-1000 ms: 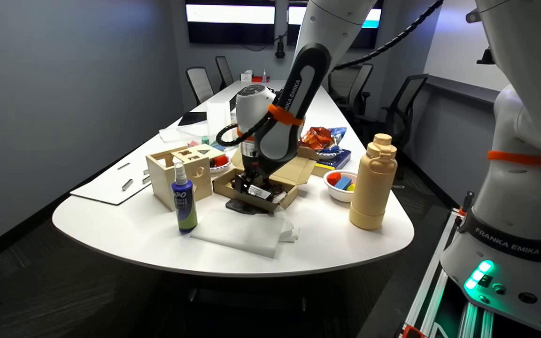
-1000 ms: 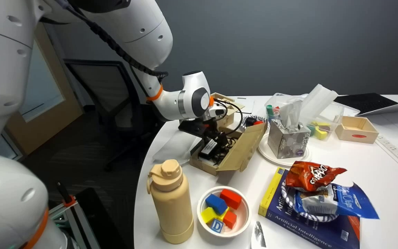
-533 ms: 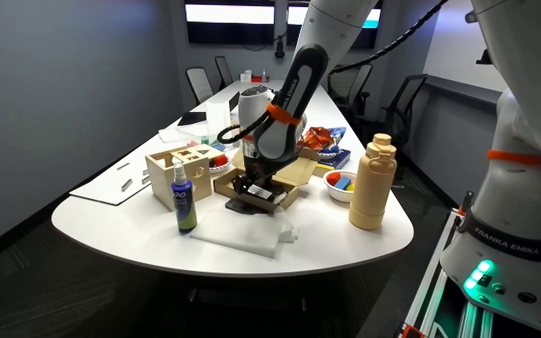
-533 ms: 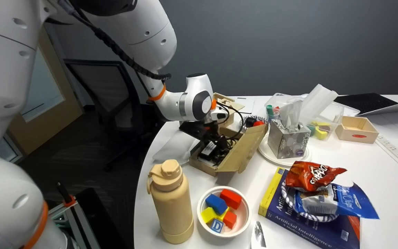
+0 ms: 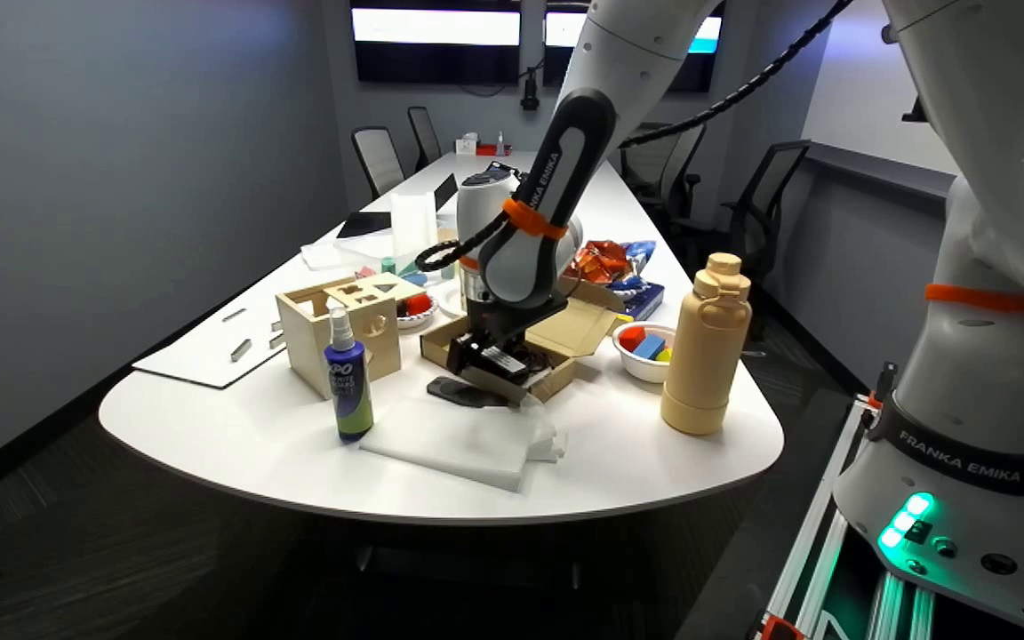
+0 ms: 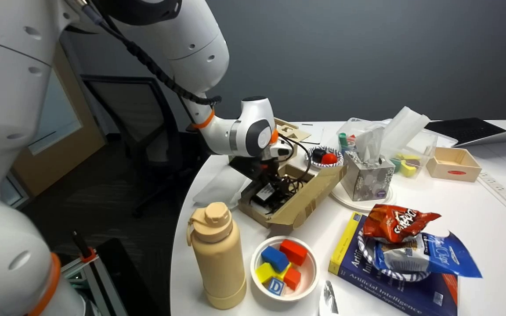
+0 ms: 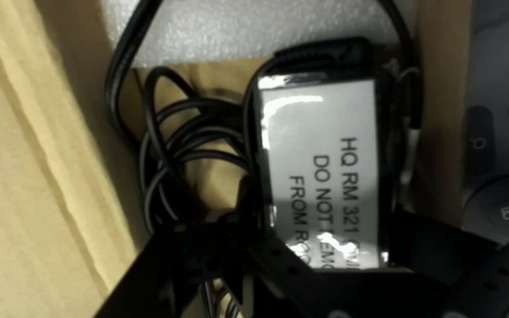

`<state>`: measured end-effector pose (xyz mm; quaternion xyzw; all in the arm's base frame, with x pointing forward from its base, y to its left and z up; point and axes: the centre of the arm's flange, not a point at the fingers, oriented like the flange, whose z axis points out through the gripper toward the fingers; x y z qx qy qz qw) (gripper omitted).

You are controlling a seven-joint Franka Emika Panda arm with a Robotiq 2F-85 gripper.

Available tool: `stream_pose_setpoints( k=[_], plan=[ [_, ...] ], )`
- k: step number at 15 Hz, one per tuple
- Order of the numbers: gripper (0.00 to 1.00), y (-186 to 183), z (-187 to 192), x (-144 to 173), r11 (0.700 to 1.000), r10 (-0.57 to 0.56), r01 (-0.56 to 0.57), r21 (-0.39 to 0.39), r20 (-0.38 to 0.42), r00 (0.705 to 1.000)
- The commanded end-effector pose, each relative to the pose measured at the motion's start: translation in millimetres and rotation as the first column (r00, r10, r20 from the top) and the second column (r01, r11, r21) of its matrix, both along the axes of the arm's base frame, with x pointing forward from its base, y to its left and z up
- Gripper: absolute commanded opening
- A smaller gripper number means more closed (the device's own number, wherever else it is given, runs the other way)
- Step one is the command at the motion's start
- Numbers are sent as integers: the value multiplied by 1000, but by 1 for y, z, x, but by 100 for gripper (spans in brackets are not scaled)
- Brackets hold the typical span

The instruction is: Take the power pack out of the cardboard box

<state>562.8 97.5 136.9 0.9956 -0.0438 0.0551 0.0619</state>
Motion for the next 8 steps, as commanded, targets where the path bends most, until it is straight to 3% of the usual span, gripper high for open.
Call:
stream_pose_setpoints(
  k=[1,3,8],
  plan=[
    [44,-2,-12,5,1000,-1,1,6,-39,999],
    [40,-2,-12,6,1000,-1,1,5,-44,999],
    [39,-4,1,13,999,-27,29,31,-47,999]
  ],
)
